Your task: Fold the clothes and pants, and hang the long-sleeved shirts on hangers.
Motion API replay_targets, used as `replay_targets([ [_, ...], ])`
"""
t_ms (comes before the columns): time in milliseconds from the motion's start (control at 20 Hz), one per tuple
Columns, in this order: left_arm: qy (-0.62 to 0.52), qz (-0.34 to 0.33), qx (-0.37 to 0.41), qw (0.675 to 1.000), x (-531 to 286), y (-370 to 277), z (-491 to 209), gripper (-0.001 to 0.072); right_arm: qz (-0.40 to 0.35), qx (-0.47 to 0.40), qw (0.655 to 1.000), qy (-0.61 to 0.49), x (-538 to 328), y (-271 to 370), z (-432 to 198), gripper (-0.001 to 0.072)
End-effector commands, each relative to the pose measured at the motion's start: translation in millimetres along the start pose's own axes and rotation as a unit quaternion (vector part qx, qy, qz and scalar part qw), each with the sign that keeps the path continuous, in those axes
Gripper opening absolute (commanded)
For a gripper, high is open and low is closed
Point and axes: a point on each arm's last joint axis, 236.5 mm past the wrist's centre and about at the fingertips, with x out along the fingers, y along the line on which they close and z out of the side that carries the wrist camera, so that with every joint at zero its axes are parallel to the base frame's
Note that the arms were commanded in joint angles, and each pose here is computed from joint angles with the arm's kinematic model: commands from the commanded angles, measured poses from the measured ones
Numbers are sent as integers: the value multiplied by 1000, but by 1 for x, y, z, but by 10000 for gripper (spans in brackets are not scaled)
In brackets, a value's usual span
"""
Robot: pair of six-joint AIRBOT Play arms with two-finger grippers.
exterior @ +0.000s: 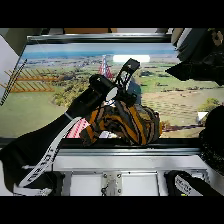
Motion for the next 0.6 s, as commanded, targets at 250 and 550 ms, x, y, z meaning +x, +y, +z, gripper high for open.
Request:
replay_targets([
  [250, 126, -33, -81, 988, 108, 34, -30, 690, -11, 7, 1000, 1, -3, -8, -1, 12],
  [550, 187, -59, -96, 976, 139, 22, -73, 689, -23, 4, 1000, 9, -3, -13, -5, 12],
])
